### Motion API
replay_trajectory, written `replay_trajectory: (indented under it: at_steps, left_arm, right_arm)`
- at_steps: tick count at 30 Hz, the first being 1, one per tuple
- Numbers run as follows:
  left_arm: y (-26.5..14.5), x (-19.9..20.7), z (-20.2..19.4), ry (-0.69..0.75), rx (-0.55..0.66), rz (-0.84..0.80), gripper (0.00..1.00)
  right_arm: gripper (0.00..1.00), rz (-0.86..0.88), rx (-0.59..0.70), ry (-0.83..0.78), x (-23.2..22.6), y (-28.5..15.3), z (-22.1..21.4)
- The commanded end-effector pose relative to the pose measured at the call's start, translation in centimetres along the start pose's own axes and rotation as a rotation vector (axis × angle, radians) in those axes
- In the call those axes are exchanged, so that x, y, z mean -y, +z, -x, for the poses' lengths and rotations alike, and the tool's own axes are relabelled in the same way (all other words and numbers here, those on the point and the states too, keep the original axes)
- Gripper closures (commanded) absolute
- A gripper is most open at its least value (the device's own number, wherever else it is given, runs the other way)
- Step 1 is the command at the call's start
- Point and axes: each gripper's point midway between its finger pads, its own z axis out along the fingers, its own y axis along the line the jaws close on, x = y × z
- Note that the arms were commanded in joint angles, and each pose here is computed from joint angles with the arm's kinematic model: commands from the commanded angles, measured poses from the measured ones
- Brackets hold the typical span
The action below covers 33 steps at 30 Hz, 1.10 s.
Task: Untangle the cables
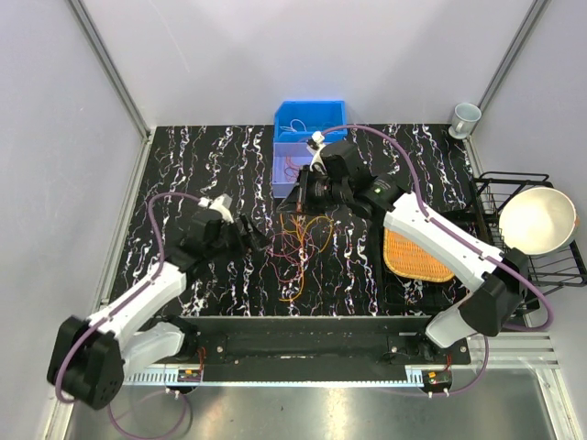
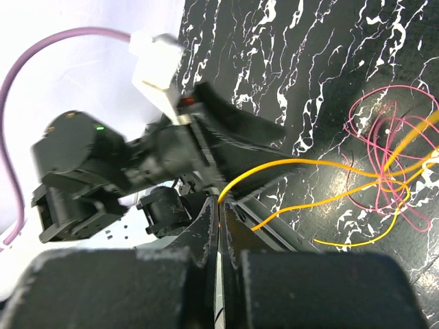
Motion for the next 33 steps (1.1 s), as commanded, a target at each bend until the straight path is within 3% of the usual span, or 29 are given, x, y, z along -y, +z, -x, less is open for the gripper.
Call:
replay_trajectory:
  at_steps: [1, 5, 15, 23, 29, 30, 31, 32, 33]
  left_arm:
    - [2.0, 3.8, 1.2, 0.023, 0.038, -0.134, 0.21]
    - [4.2, 4.3, 0.1, 0.018, -0.004, -0.128, 0.22]
    - [6.7, 6.2, 0.6, -0.051, 0.04, -0.153, 0.3]
    - [7.4, 6.2, 0.6, -0.103, 0.09, -0.095, 0.27]
    - [9.5, 5.9, 0.5, -0.119, 0.111, -0.039, 0.48]
    - [9.7, 6.4, 0.9, -0.116, 0.122, -0.043, 0.75]
    - [10.0, 6.4, 0.9, -0.108, 0.119, -0.041, 0.93]
    - [10.4, 6.2, 0.5, -0.103, 0.104, -0.025, 1.0]
    - [10.5, 6.5, 0.8, -0.098, 0.104, -0.028, 1.0]
  right_arm:
    - [1.0, 0.076, 0.021, -0.038, -2.2, -1.6, 0.2]
    - [1.0, 0.078, 0.019, -0.042, -2.1, -1.7, 0.2]
    - [1.0, 0.065, 0.03, -0.043, -1.7, -2.0, 0.0]
    - [1.0, 0.064, 0.03, -0.044, -1.6, -2.2, -0.1]
    - [1.0, 0.073, 0.034, -0.051, -1.8, -2.5, -0.1]
    - [1.0, 0.075, 0.033, -0.052, -1.9, -2.6, -0.1]
    - [1.0, 0.074, 0.033, -0.054, -1.8, -2.6, -0.2]
    - [1.0, 0.075, 0.036, -0.055, -1.8, -2.7, -0.1]
    - [1.0, 0.076, 0.039, -0.058, -1.9, -2.9, -0.1]
